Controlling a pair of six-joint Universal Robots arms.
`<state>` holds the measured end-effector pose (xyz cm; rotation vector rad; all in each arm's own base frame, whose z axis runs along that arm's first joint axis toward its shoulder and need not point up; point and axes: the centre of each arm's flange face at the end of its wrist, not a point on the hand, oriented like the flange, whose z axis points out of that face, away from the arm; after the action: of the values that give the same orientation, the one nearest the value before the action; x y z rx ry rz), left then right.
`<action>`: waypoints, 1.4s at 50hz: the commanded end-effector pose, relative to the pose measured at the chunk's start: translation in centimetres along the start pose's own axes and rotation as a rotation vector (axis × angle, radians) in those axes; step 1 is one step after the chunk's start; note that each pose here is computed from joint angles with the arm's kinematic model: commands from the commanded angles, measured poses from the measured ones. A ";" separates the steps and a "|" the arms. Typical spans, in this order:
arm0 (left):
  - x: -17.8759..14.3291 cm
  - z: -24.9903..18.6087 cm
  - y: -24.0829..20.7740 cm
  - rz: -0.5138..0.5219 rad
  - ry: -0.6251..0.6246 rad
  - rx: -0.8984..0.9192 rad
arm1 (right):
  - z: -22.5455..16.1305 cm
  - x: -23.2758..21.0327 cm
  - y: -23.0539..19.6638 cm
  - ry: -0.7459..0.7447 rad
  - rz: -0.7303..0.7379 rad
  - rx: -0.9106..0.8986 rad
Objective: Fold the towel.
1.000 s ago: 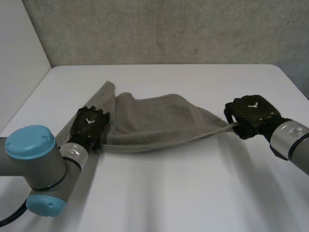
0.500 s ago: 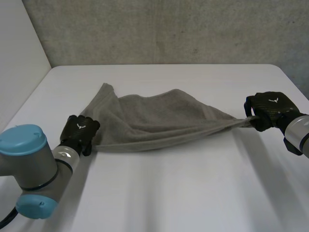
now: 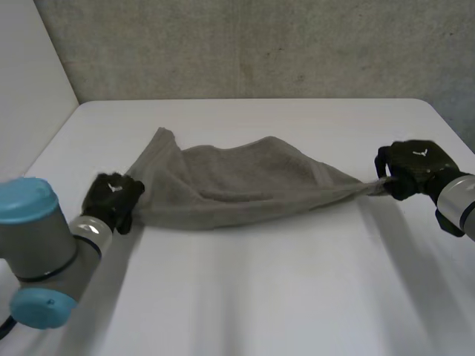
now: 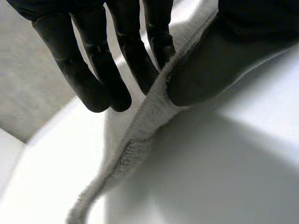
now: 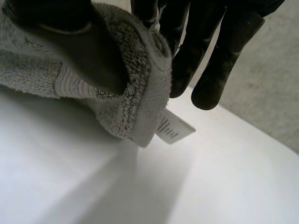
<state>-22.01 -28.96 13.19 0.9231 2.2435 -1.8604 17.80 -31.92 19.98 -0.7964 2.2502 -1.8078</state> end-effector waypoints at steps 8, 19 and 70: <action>-6.4 -7.7 -11.4 0.019 -0.167 0.313 | -5.8 0.3 -10.1 0.012 -0.129 0.204; -9.3 -10.7 -17.8 0.036 -0.168 0.403 | -8.8 1.1 -16.8 -0.001 -0.195 0.195; -8.6 4.7 -6.5 -0.087 -0.102 0.248 | 4.2 -5.4 -5.9 -0.153 -0.508 0.087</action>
<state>-20.44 -39.62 28.17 0.6484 1.7995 -2.3893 26.78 -35.04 29.80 -1.3707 1.8502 -2.1843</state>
